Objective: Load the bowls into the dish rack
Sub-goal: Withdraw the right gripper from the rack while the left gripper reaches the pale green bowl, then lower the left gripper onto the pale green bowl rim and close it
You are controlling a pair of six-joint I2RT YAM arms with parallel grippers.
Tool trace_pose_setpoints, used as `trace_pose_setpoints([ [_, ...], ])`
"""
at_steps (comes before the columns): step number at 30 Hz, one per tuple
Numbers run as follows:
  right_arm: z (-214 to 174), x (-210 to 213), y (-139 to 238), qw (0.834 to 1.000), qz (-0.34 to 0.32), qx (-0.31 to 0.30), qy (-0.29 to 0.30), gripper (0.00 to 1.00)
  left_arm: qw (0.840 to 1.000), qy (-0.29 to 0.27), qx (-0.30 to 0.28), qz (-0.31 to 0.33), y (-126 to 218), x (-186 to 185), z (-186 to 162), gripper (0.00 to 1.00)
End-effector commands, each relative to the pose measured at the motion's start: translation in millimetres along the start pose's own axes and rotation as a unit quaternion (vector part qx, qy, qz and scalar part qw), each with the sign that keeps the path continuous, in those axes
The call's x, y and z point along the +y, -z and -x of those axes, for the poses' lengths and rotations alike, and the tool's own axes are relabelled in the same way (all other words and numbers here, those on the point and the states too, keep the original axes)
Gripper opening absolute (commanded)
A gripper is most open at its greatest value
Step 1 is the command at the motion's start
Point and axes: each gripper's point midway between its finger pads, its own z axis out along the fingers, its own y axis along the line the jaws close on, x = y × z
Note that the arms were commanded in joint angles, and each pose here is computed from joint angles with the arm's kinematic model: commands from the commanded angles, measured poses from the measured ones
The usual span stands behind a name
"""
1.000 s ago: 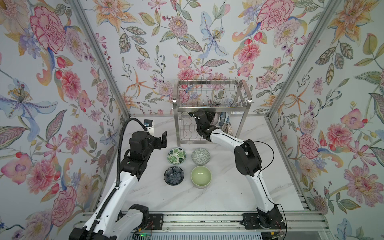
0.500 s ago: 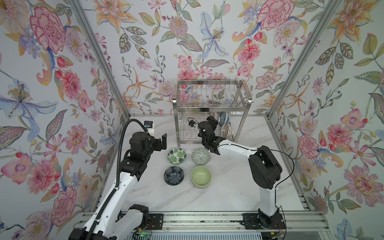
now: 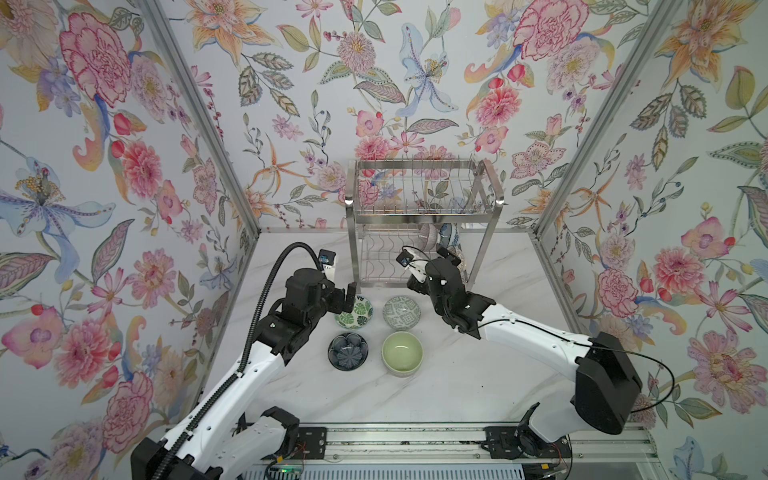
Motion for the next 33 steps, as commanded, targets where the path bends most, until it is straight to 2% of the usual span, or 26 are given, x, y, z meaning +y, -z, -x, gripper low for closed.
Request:
trace_pose_setpoints([
  [1,-14,10,19,0.996,0.058,0.002,-0.073,0.99,1.000,0.008,0.027,0.008,-6,-3,-13,0.99],
  [5,-12,6,44,0.981,0.103,-0.028,-0.162,0.99,0.999,0.016,0.022,-0.034,-18,-33,-16,0.99],
  [8,-13,2,58,0.970,0.118,-0.039,-0.207,0.99,0.998,0.008,0.029,-0.060,-31,-61,-19,0.99],
  [12,-21,-6,69,0.971,0.110,-0.025,-0.212,0.99,0.992,-0.022,0.084,-0.095,-40,-89,-46,0.99],
  [17,-38,-28,80,0.973,0.085,-0.006,-0.214,0.99,0.978,-0.061,0.170,-0.109,-24,-94,-94,0.99],
  [27,-56,-60,77,0.951,0.066,0.019,-0.302,0.99,0.963,-0.062,0.216,-0.150,-7,-123,-134,0.95],
  [33,-58,-60,78,0.948,0.067,0.020,-0.310,0.99,0.957,-0.061,0.232,-0.163,-12,-136,-143,0.80],
])
